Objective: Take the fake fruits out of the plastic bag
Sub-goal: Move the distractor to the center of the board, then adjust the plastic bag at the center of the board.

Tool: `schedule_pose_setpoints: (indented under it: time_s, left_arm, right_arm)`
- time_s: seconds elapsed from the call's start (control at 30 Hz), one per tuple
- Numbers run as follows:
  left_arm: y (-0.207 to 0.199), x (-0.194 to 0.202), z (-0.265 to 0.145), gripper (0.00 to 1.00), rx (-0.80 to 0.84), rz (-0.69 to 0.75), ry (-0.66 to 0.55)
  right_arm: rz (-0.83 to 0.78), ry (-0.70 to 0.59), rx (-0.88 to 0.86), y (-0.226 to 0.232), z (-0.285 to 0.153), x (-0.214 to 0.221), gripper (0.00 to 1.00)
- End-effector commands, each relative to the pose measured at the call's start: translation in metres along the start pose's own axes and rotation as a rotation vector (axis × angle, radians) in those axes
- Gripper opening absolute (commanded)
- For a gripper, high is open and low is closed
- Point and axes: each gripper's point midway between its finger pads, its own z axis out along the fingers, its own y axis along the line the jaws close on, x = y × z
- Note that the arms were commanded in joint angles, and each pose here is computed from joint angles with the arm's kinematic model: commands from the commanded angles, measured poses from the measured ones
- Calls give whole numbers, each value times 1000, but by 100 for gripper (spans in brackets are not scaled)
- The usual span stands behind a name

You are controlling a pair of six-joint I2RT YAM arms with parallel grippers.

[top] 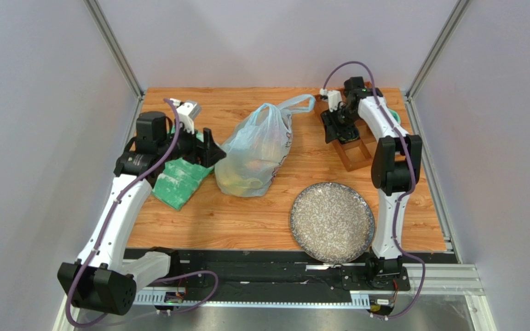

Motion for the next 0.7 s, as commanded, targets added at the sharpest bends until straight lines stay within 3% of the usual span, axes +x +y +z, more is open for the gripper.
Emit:
schedule_pose_setpoints:
  time_s: [0.0, 0.13, 0.2, 0.27, 0.5, 0.67]
  left_arm:
    - [-48, -55, 12, 94, 174, 57, -91]
    - [-80, -108, 36, 96, 289, 0, -159]
    - [-71, -125, 60, 96, 247, -132, -173]
    - [-60, -140, 76, 97, 209, -225, -198]
    - [-59, -155, 127, 99, 244, -340, -157]
    - [-65, -137, 151, 99, 257, -392, -99]
  right_arm:
    - [-71, -196, -229, 66, -83, -43, 58]
    - [-75, -350, -217, 80, -120, -69, 100]
    - [-107, -446, -163, 75, -132, -88, 100]
    - [-116, -463, -134, 72, -130, -94, 100]
    - [-96, -509, -32, 41, -117, -128, 100]
    - [-85, -519, 9, 27, -108, -140, 99]
